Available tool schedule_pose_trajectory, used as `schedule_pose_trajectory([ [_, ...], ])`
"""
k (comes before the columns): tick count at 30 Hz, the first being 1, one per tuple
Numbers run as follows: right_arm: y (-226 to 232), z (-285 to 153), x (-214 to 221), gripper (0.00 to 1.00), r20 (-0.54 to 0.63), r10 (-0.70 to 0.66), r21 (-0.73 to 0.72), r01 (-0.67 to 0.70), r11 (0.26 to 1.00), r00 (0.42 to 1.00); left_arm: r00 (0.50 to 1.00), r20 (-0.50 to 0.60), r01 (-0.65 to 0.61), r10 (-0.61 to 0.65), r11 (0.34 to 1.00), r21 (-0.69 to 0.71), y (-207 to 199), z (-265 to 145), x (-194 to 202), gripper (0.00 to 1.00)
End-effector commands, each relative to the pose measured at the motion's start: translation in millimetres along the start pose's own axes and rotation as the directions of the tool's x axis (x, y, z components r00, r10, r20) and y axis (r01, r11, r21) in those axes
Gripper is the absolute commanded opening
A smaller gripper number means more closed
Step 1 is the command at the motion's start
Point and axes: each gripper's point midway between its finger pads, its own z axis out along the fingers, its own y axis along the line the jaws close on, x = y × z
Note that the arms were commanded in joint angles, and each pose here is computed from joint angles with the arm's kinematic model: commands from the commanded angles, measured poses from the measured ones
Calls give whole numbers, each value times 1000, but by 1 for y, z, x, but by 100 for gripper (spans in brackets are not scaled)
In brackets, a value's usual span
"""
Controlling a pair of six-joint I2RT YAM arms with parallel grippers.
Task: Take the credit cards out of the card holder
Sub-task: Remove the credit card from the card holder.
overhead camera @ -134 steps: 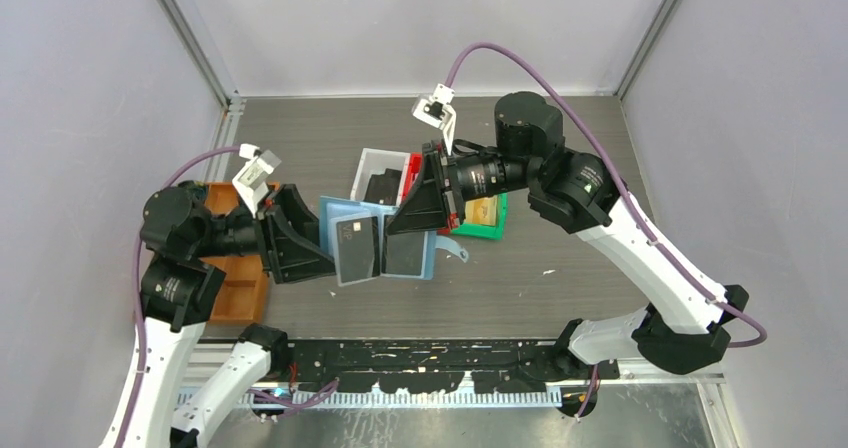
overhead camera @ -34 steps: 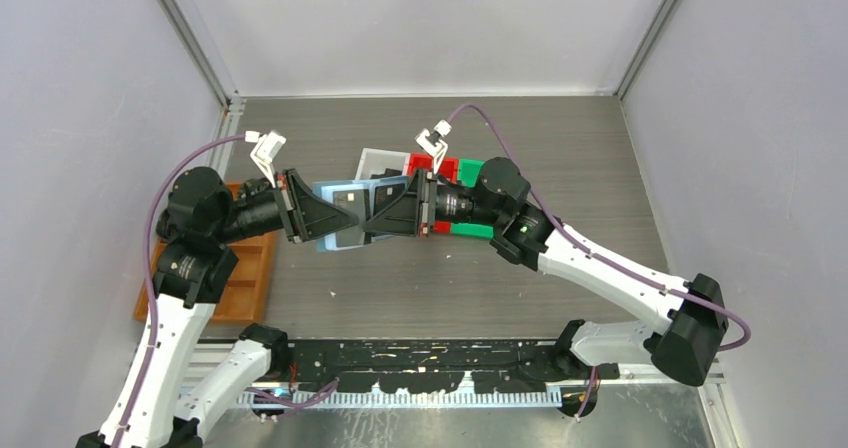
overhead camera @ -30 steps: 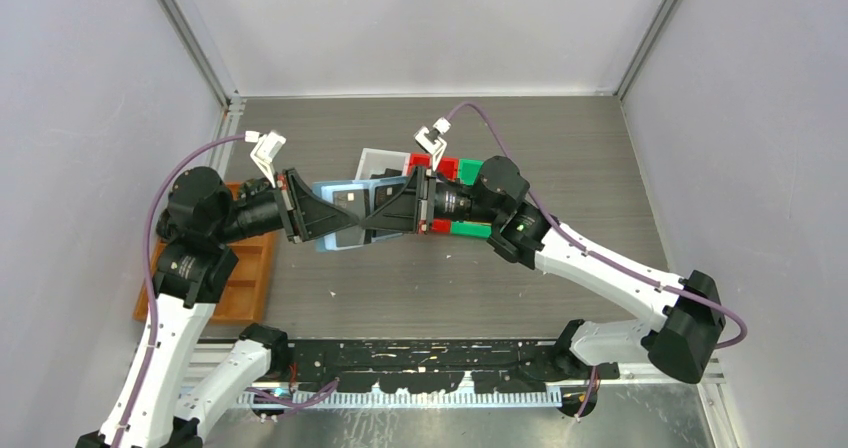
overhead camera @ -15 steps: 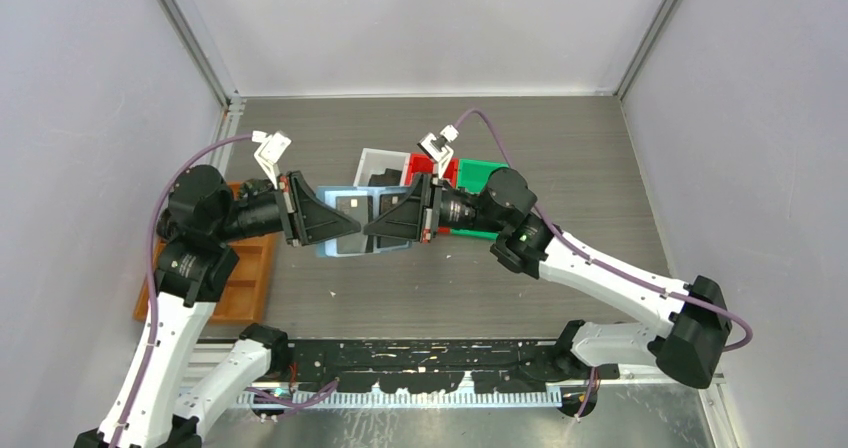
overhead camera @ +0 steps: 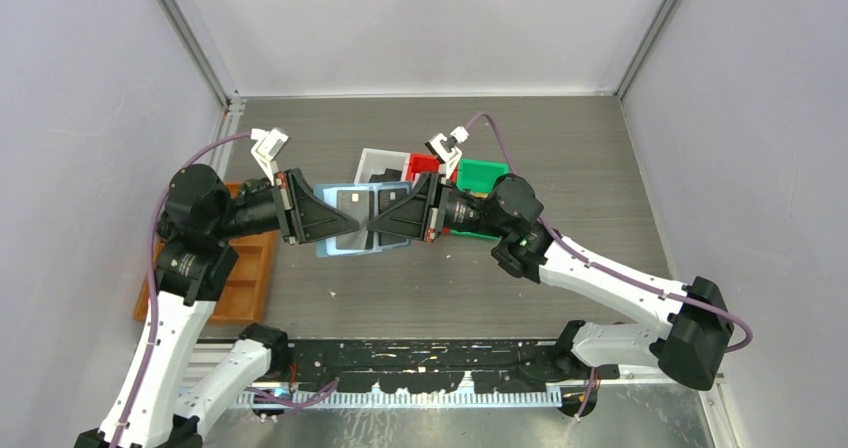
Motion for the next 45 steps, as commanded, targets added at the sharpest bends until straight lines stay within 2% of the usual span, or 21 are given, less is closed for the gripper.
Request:
schedule_pose_trajectory([
  [1,20,2,-16,6,68,-37,-68,41,997,997,997,4,-79,79,994,74,-29,-5,-4,15],
  [7,5,-14,-9,5,110,-31,-19,34,999,993,996,0,-85,86,993,83,-34,-6,-6,7],
  [17,2,-24,-5,4,131,-26,-14,28,1000,991,996,9,-91,91,992,86,-37,-6,-10,3],
  [19,7,-22,-9,9,145,-17,-34,22,999,989,996,10,-90,90,992,85,-37,-5,-11,2],
  [21,11,-17,-14,23,152,-8,-57,17,998,988,996,11,-89,89,993,83,-36,-5,-12,2],
  [25,29,-7,-25,32,163,20,-143,4,990,986,996,13,-92,91,993,78,-34,-4,-12,0],
  [27,35,-3,-29,33,164,46,-184,-15,983,985,995,12,-101,100,992,76,-32,-4,-11,0],
  [32,31,-1,-30,20,165,79,-196,-46,980,983,993,11,-114,114,991,74,-27,-3,-10,0],
  [35,29,-9,-27,10,168,70,-181,-39,983,983,993,9,-122,121,990,70,-25,-3,-9,0],
  [37,24,-21,-27,7,175,49,-144,-24,989,983,991,9,-135,135,989,66,-25,-3,-9,0],
  [42,1,-71,-33,1,226,-30,53,18,998,974,989,2,-145,146,987,69,-23,-3,-7,0],
  [45,-23,-98,-38,0,230,-117,258,56,965,966,989,-1,-149,149,986,73,-24,-3,-8,0],
])
